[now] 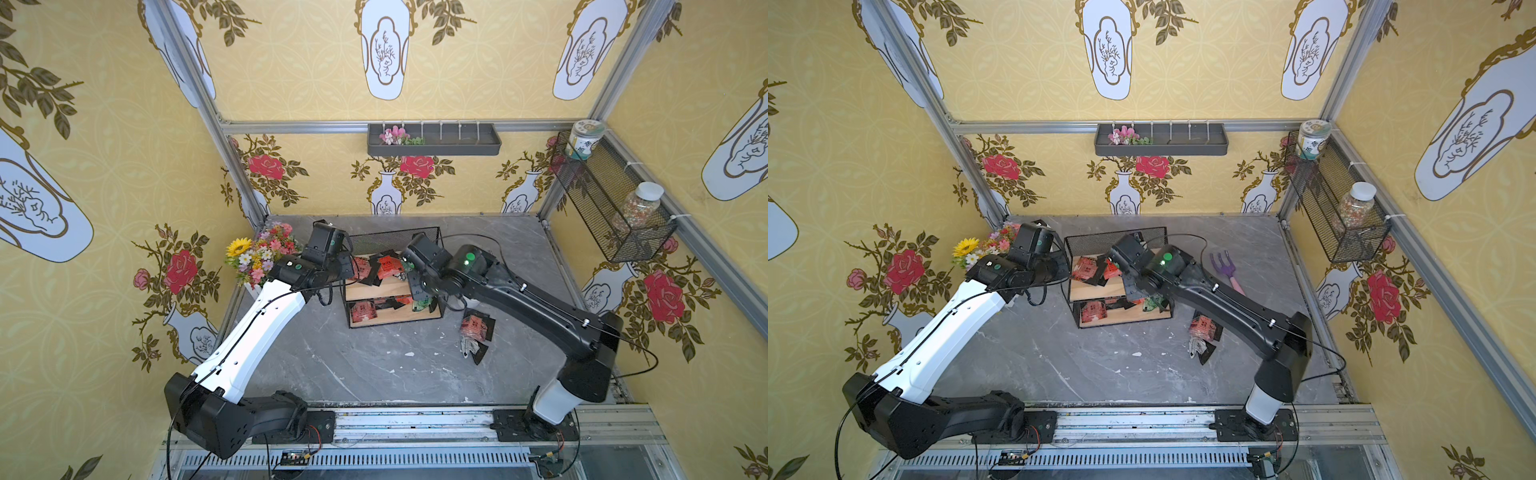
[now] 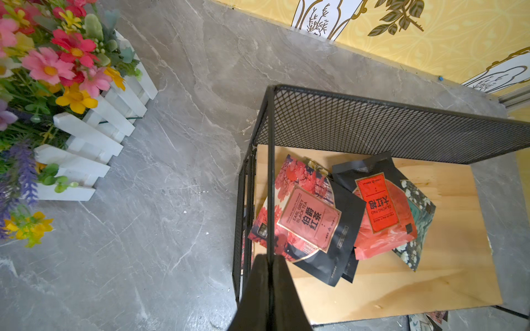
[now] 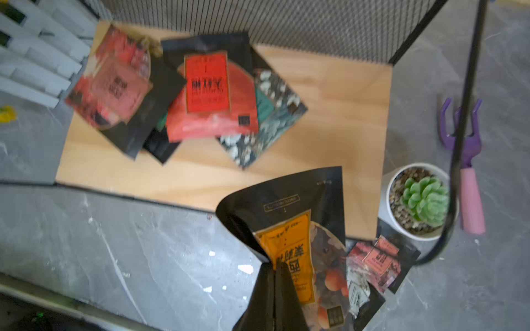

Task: Remove the tea bags from the shelf
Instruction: Pick up the tea bag from the shelf, then place the tea bag at the center of the board.

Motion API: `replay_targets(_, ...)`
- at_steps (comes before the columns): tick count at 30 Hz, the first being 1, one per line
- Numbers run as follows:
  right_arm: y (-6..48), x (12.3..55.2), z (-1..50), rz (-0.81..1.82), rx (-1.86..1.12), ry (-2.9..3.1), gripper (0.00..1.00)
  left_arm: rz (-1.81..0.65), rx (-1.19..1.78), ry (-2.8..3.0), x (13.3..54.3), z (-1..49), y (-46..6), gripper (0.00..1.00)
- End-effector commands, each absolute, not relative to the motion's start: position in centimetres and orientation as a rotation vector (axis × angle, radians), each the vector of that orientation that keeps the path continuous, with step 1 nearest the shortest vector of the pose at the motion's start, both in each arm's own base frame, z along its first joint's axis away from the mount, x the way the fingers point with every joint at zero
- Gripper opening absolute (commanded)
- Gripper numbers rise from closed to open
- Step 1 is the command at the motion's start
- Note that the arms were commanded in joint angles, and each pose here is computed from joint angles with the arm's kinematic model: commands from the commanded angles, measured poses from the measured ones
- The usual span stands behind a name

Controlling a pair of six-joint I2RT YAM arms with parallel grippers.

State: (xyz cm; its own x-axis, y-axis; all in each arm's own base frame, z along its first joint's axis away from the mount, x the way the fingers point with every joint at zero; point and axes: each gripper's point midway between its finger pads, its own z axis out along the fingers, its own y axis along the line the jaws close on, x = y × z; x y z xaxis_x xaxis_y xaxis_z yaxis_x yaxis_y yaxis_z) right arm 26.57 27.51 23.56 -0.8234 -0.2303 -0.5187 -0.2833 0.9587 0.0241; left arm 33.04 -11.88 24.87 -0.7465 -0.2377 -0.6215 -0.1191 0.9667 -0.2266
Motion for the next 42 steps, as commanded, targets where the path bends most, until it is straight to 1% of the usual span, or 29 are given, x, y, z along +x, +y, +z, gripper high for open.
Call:
replay_targets(1,25.2,24.0,21.3,0.155,-0.216,2.636,0.0,-0.218,-0.25,2.418,33.1,24.8,-11.9,0.0)
replay_targets(6,19.4,19.8,15.8,0.095,0.055,2.77,0.0,-0.219,-0.243,2.413,33.1,25.1,-11.9,0.0)
replay_targets(10,15.5,18.5,12.6,0.103,0.303,2.843,0.0,-0.21,-0.234,2.41,33.2,25.3,-11.9,0.0)
replay_targets(14,12.5,19.0,9.5,0.121,0.535,2.897,0.0,-0.212,-0.232,2.41,33.3,25.3,-11.9,0.0)
replay_targets(20,11.5,21.0,6.6,0.171,0.688,2.928,0.0,-0.208,-0.23,2.409,33.4,25.4,-12.0,0.0)
replay_targets(22,11.5,21.7,6.1,0.166,0.69,2.928,0.0,-0.206,-0.229,2.41,33.4,25.4,-12.0,0.0)
replay_targets(27,11.4,22.3,5.1,0.136,0.692,2.944,0.14,-0.206,-0.229,2.413,33.4,25.3,-11.9,0.0)
replay_targets(29,11.3,22.2,4.7,0.122,0.689,2.954,0.21,-0.204,-0.228,2.414,33.3,25.2,-11.9,0.0)
replay_targets(34,11.0,22.1,5.1,0.114,0.687,2.943,0.34,-0.205,-0.228,2.413,33.2,25.3,-11.9,0.0)
replay_targets(38,10.7,22.3,6.4,0.096,0.675,2.914,0.36,-0.208,-0.227,2.411,33.2,25.4,-11.9,0.0)
replay_targets(42,10.4,23.1,10.0,0.041,0.599,2.825,0.36,-0.209,-0.229,2.41,33.3,25.4,-11.9,0.0)
